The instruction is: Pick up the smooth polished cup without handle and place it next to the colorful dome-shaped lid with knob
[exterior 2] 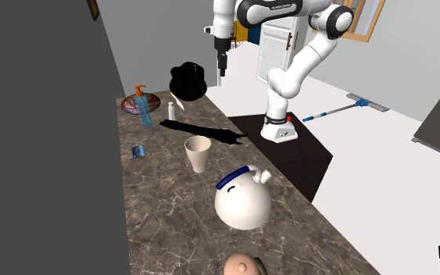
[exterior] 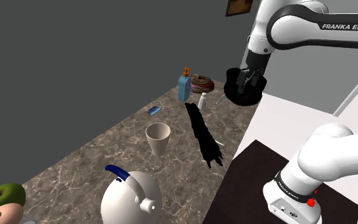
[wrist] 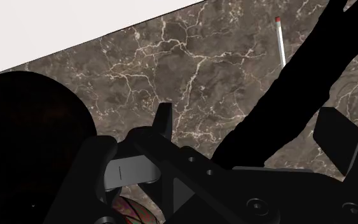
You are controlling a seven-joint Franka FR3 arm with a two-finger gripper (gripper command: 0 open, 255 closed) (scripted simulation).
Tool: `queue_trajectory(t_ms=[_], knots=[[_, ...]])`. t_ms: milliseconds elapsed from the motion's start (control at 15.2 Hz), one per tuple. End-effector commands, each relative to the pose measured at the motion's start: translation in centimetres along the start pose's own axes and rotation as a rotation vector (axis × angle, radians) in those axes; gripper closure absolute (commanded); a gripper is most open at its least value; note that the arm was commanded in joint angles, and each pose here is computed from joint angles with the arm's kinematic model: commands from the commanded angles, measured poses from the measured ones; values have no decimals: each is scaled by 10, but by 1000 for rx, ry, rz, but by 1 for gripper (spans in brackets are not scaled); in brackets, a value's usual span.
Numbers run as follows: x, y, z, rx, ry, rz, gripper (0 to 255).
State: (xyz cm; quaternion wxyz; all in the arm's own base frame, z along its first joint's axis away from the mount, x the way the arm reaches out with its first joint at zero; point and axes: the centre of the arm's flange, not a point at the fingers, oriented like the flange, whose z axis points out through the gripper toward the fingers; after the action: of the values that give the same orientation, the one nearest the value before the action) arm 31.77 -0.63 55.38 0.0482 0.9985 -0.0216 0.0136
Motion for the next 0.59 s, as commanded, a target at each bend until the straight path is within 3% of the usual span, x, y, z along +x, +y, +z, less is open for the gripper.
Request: queue_trajectory(t_ms=[0, 528], knots=[[0, 0, 0, 0, 0, 0, 0], [26, -101, 24, -13, 9, 14, 0]])
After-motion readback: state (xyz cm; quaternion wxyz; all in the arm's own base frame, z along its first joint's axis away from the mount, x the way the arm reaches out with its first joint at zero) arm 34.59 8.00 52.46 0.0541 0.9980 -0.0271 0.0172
